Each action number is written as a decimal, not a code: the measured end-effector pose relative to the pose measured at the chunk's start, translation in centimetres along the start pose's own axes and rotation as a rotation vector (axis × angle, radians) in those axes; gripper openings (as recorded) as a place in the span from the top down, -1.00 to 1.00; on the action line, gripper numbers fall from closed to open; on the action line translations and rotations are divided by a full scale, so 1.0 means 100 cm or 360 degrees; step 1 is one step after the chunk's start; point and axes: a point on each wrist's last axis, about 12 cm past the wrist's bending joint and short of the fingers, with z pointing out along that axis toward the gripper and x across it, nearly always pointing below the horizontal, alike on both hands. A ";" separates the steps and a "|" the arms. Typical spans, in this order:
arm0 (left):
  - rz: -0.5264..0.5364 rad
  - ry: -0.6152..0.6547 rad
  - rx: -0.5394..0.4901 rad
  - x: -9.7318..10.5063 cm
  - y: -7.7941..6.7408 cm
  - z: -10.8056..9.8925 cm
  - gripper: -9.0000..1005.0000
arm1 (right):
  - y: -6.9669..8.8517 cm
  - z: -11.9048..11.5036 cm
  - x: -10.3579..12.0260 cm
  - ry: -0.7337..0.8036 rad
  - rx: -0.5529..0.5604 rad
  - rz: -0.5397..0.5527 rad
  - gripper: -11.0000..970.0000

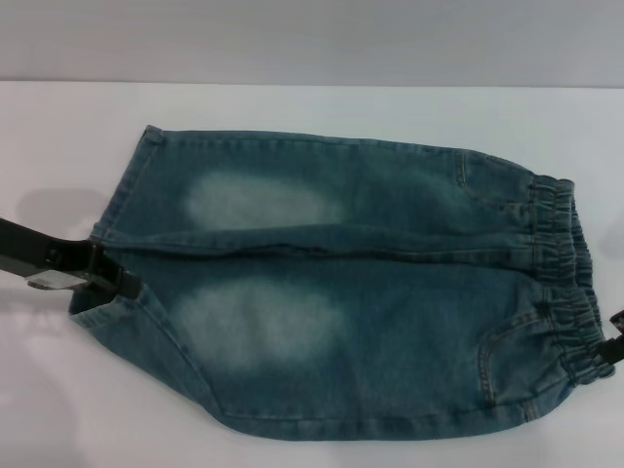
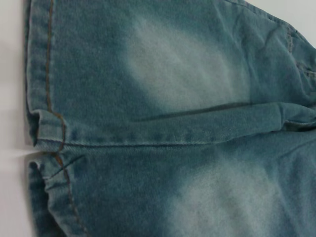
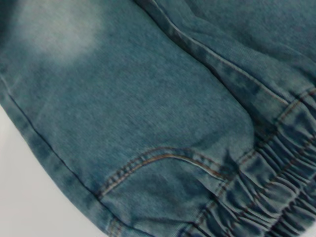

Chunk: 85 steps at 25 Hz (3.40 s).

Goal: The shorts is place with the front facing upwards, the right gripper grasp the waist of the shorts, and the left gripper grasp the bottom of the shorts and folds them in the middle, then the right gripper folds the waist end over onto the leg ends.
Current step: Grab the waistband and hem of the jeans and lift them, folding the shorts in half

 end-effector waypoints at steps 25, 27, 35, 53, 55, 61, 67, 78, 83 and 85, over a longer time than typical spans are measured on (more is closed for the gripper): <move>-0.0007 -0.0022 -0.0008 -0.004 -0.002 0.005 0.82 | 0.012 0.013 -0.009 0.0108 -0.0068 -0.0083 -0.21; -0.0006 -0.0022 -0.0008 -0.004 -0.002 0.005 0.81 | 0.013 0.014 -0.011 0.0079 -0.0090 -0.0089 -0.21; -0.0001 -0.0027 -0.0012 -0.004 -0.001 0.006 0.81 | 0.016 0.018 -0.012 0.0048 -0.0130 -0.0096 -0.16; -0.0004 -0.0072 -0.0002 -0.007 0.000 0.001 0.79 | 0.016 0.022 -0.004 0.0054 -0.0140 -0.0107 0.76; -0.0005 -0.0084 0.0000 -0.008 0.000 -0.001 0.78 | 0.016 0.022 -0.003 0.0045 -0.0142 -0.0102 0.83; -0.0009 -0.0183 0.0033 -0.014 0.000 -0.007 0.78 | 0.012 0.011 0.006 -0.0176 -0.0183 -0.0045 0.97; -0.0076 -0.0361 0.0039 -0.020 0.007 -0.020 0.77 | 0.002 -0.008 0.028 -0.0633 -0.0171 0.0078 0.97; -0.0165 -0.0780 -0.0041 -0.039 0.022 -0.027 0.76 | -0.013 0.011 0.045 -0.1403 -0.0022 0.0358 0.97; -0.0136 -0.0905 -0.0053 -0.049 0.021 -0.024 0.75 | -0.014 0.032 0.037 -0.1461 0.0079 0.0442 0.97; -0.0125 -0.0946 -0.0065 -0.052 0.021 -0.021 0.75 | -0.015 0.038 0.034 -0.1465 0.0122 0.0467 0.97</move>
